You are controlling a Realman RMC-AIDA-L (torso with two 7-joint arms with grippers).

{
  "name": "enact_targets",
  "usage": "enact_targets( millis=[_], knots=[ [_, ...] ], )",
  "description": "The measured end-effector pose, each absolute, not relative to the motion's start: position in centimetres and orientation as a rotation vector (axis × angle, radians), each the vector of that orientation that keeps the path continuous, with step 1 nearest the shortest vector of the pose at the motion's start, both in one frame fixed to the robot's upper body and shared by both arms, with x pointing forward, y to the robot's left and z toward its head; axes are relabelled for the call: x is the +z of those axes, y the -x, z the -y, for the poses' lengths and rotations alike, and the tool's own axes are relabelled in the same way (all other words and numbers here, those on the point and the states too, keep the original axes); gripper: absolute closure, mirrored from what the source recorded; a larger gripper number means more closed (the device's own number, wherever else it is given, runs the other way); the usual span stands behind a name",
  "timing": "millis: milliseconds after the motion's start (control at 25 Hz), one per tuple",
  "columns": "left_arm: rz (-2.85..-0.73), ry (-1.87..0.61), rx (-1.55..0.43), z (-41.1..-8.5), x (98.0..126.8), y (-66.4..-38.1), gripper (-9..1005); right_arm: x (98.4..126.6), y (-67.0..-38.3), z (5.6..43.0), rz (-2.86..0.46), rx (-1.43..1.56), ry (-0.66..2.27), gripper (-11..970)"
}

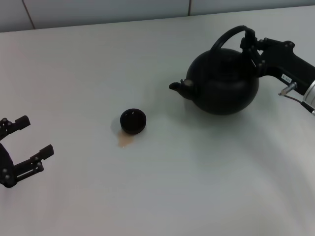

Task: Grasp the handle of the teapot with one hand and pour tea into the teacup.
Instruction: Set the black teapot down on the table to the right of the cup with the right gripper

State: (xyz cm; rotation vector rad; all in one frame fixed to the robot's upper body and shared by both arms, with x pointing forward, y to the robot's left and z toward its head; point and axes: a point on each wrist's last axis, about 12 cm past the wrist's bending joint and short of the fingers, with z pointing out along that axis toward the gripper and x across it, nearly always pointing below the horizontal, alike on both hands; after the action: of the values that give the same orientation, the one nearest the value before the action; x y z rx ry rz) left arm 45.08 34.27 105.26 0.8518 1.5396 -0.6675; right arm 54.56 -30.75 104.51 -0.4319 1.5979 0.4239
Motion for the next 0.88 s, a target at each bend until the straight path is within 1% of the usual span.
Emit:
enact_targets(
  millis=[40, 240, 880],
  knots=[
    [-1.539, -0.853, -0.668, -34.3, 105.3, -45.1, 162, 104.1, -54.1, 30.7, -1.599, 0.422, 0.428, 877],
    [-1.538, -0.852, -0.670, -34.3, 105.3, -45.0, 162, 103.5, -53.6, 30.3, -1.601, 0.416, 0.429, 877],
    [-1.535, -0.848, -0.680, -34.3, 105.2, -44.6, 163, 103.0, -53.6, 30.3, -1.637, 0.403, 0.418, 874]
  ],
)
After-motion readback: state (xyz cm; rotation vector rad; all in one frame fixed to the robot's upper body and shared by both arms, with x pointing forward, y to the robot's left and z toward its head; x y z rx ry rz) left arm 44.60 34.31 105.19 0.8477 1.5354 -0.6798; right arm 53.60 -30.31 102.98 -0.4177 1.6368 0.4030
